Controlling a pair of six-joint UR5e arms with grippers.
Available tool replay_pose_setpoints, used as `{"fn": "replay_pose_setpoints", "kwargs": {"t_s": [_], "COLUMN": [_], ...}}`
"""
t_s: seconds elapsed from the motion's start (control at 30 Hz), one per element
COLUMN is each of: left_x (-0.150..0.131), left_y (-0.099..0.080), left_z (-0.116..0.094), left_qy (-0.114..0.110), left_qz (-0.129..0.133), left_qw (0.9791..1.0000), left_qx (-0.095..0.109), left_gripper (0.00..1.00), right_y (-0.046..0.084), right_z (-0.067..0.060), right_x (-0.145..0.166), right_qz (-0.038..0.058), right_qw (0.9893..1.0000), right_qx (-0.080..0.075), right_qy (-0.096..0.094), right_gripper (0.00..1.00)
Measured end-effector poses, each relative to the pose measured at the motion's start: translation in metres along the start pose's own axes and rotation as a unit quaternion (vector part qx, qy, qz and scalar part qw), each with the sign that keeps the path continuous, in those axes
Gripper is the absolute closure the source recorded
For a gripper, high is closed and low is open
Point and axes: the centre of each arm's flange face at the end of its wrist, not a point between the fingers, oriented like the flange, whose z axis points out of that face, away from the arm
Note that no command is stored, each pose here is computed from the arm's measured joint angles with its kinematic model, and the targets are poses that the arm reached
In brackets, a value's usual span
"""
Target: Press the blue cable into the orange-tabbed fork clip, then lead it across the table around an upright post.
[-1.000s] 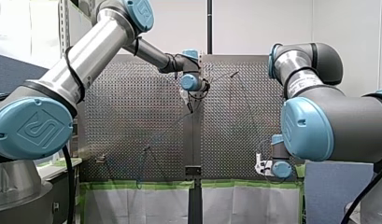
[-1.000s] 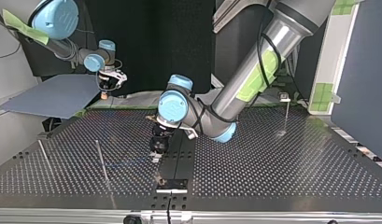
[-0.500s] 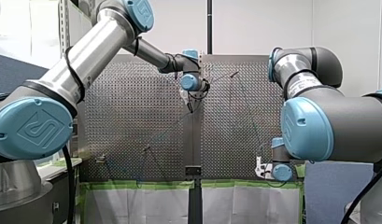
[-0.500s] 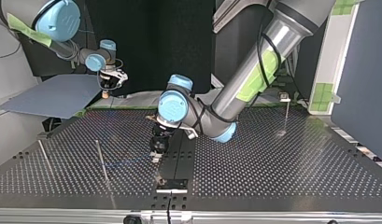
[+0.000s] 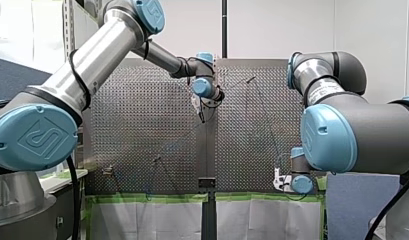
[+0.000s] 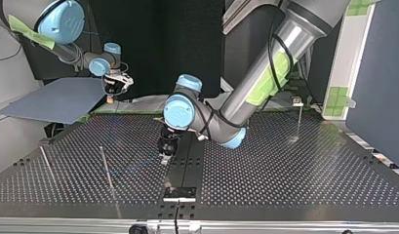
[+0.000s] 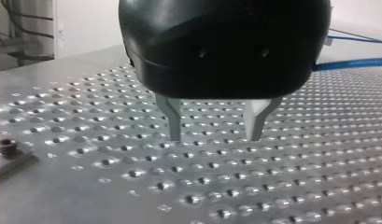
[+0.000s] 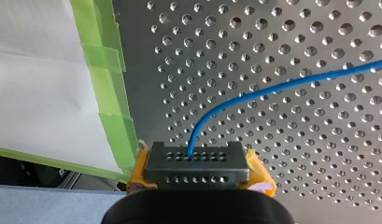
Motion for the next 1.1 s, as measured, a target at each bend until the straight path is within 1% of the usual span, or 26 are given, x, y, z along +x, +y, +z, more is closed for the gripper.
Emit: {"fn": "replay_pose_setpoints", "kwargs": {"t_s": [0.07,0.1,0.13,0.4,0.67,0.77,0.9,1.0,1.1], "left_x": [0.002,0.003,0.004,0.01,0.015,0.018,0.021,0.02,0.015], "left_y": [0.0,-0.001,-0.001,0.002,0.002,-0.001,-0.004,-0.006,-0.01], "left_z": [-0.002,-0.003,-0.004,-0.012,-0.02,-0.023,-0.029,-0.033,-0.039], "left_qy": [0.008,0.014,0.017,0.049,0.081,0.095,0.116,0.128,0.134], "left_qz": [0.002,0.003,0.003,0.007,0.005,0.01,0.015,0.017,0.018], "left_qw": [1.0,0.9999,0.9998,0.9986,0.9965,0.9953,0.9931,0.9916,0.9908], "left_qx": [-0.002,-0.003,-0.004,-0.019,-0.021,-0.016,-0.01,-0.01,-0.011], "left_gripper": [0.06,0.06,0.0,0.0,0.0,0.0,0.0,0.0,0.0], "right_y": [0.0,0.0,0.001,0.002,0.003,0.003,0.003,0.003,0.003], "right_z": [0.0,0.0,0.0,0.001,0.001,0.001,0.0,0.0,0.0], "right_x": [0.0,0.0,0.0,0.0,0.0,0.0,0.0,0.0,0.0], "right_qz": [0.0,0.0,0.0,0.0008,0.0009,0.0009,0.0009,0.0009,0.0008], "right_qw": [1.0,1.0,1.0,1.0,1.0,1.0,1.0,1.0,1.0], "right_qx": [0.0,0.0,0.0,-0.002,-0.002,-0.002,-0.002,-0.002,-0.002], "right_qy": [-0.001,-0.001,-0.002,-0.002,-0.004,-0.005,-0.006,-0.007,-0.007], "right_gripper": [1.0,1.0,1.0,1.0,1.0,1.0,1.0,1.0,1.0]}}
